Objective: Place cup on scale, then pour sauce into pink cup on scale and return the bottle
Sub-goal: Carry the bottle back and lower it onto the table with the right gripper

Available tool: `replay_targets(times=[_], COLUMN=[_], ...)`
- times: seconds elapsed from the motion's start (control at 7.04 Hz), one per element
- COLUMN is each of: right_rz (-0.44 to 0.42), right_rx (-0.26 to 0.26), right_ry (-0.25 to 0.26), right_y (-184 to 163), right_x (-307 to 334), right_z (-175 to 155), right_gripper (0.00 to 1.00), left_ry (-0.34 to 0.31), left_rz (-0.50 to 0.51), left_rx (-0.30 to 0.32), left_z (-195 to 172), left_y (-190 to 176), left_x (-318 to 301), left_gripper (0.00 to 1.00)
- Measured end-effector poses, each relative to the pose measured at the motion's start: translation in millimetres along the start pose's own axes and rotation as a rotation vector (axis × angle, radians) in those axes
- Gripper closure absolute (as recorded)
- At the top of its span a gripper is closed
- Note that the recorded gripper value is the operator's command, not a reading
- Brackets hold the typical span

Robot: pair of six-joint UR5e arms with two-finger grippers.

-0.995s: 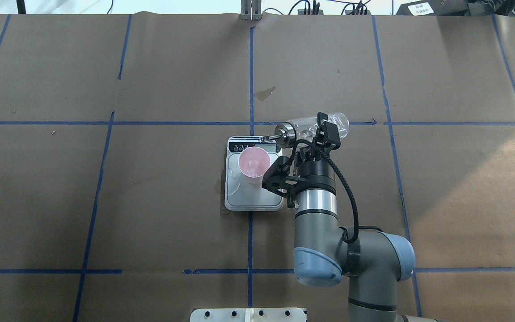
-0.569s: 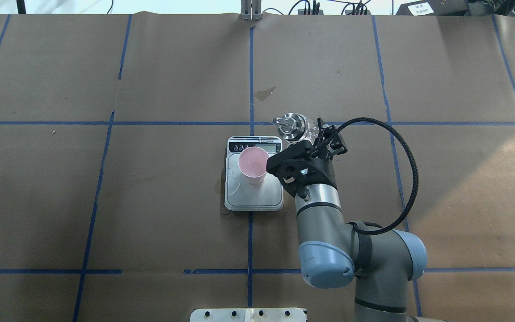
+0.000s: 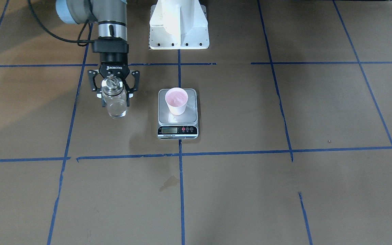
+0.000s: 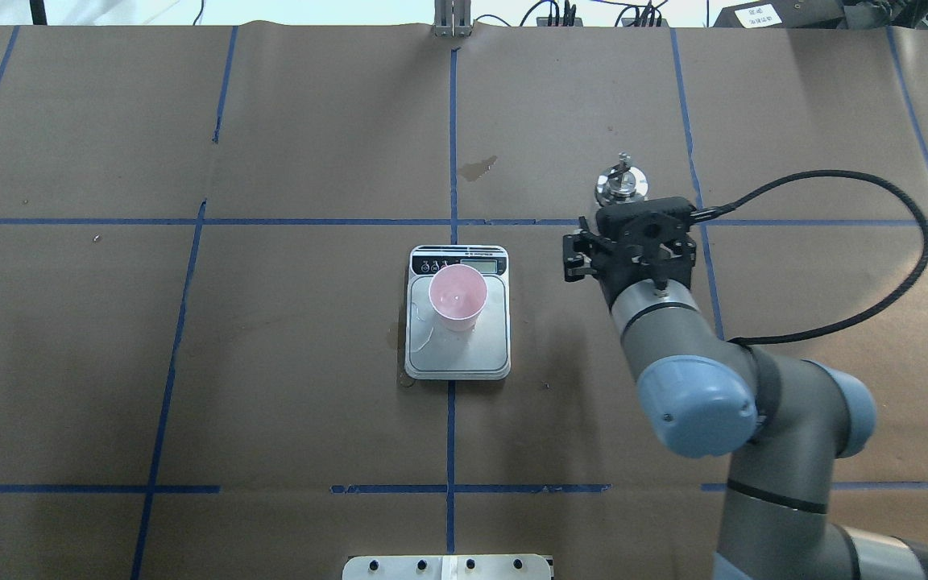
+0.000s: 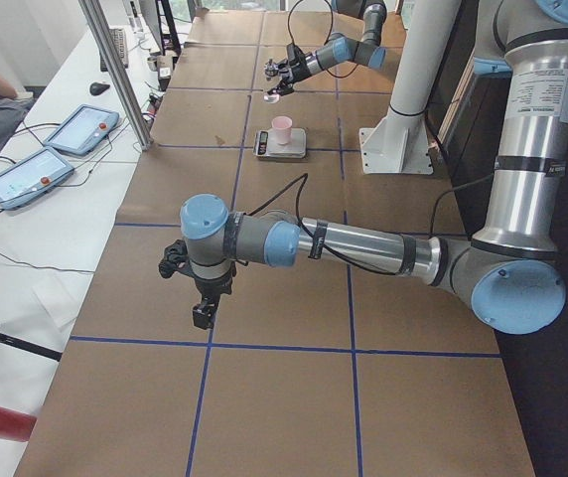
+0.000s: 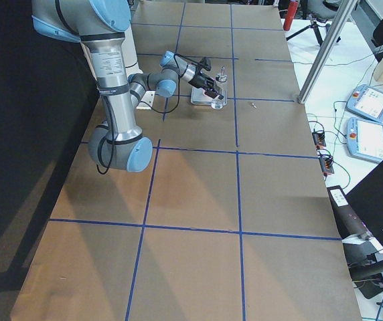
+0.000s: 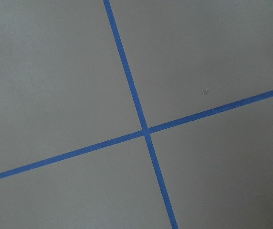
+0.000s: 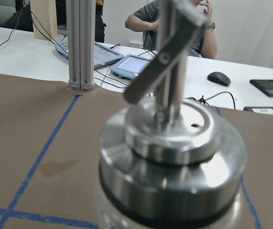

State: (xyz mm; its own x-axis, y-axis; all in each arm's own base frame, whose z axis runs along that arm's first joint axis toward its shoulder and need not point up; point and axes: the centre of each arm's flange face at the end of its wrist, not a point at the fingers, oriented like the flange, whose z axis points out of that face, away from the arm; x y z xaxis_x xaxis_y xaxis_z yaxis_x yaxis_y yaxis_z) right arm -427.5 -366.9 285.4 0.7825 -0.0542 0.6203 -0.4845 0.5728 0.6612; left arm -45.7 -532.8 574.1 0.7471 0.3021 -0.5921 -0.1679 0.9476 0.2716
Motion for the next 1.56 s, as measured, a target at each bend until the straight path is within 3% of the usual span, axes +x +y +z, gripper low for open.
replay_targets(times=[0.43, 0.85, 1.56], right_rz=[0.118, 0.087, -0.013], right_rx=[0.013, 0.009, 0.017], right_ry=[-0.124, -0.094, -0.064], right_y=[65.7, 106.4, 111.2], right_x=[108.4, 153.6, 166.1], right_z=[26.1, 49.8, 51.7], right_gripper=[1.0, 1.0, 1.0], left_ry=[-0.001, -0.002, -0.001], left_rz=[0.004, 0.007, 0.006], left_rx=[0.008, 0.011, 0.01], left_z=[-3.9, -5.7, -5.3], left_y=[-1.7, -1.9, -1.1], left_x=[2.1, 3.3, 3.2], left_gripper=[0.0, 0.0, 0.0])
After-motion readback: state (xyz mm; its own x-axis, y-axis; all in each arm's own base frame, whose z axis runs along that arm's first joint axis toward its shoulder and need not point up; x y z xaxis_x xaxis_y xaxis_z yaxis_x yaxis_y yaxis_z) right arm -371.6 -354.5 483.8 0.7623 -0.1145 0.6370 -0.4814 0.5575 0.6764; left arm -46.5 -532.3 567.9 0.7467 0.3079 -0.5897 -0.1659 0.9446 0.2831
